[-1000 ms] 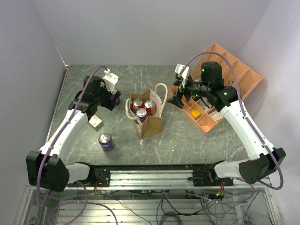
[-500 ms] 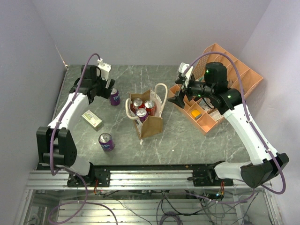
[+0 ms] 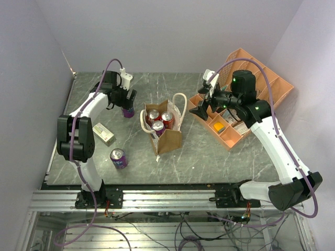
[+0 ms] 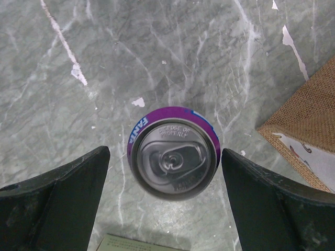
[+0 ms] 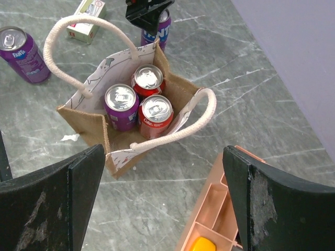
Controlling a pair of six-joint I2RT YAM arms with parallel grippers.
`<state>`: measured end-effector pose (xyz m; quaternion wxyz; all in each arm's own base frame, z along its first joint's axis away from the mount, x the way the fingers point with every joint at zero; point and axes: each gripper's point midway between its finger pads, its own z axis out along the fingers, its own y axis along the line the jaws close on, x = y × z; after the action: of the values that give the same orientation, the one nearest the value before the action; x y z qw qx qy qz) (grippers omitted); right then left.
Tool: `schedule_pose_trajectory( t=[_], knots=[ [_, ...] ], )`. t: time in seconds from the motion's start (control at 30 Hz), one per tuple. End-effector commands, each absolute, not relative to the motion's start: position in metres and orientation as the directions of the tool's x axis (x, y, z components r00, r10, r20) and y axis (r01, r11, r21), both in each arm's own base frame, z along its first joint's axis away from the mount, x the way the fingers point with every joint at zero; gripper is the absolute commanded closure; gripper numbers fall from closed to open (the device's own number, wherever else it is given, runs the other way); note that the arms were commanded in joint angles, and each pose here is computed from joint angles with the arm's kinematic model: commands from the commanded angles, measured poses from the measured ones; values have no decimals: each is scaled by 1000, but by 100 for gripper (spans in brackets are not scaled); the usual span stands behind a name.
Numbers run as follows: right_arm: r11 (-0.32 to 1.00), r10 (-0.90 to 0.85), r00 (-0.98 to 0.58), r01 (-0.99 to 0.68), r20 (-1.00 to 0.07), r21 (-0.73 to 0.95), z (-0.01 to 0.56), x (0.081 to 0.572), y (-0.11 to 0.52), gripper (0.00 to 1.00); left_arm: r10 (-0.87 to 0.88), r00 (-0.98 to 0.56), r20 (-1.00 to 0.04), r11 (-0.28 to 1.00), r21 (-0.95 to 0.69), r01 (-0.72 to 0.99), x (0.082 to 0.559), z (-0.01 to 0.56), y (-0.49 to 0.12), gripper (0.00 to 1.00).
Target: Place the beverage into the canvas bag
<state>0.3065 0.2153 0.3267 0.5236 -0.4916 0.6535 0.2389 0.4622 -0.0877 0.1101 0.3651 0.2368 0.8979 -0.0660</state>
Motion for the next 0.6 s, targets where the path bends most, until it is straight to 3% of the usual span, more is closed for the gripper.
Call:
schedule_pose_trajectory(
  t=[0.0,0.07,0.27,0.57],
  knots=[
    [409,-379,43,-888,-925,-209,326,309,214,5,371,-606,-703,859,11,513,469,111,-104,2],
    [415,-385,41,-885,-922,-212,322,312,212,5,366,-610,-703,857,-2,515,468,108,-106,0],
    [422,-386,36,-882,-922,-211,316,311,211,5,376,-611,-697,856,9,516,463,107,-106,11],
    [435,-375,36,-875,-926,-210,314,311,207,4,399,-591,-701,837,15,547,456,117,-108,34]
  ],
)
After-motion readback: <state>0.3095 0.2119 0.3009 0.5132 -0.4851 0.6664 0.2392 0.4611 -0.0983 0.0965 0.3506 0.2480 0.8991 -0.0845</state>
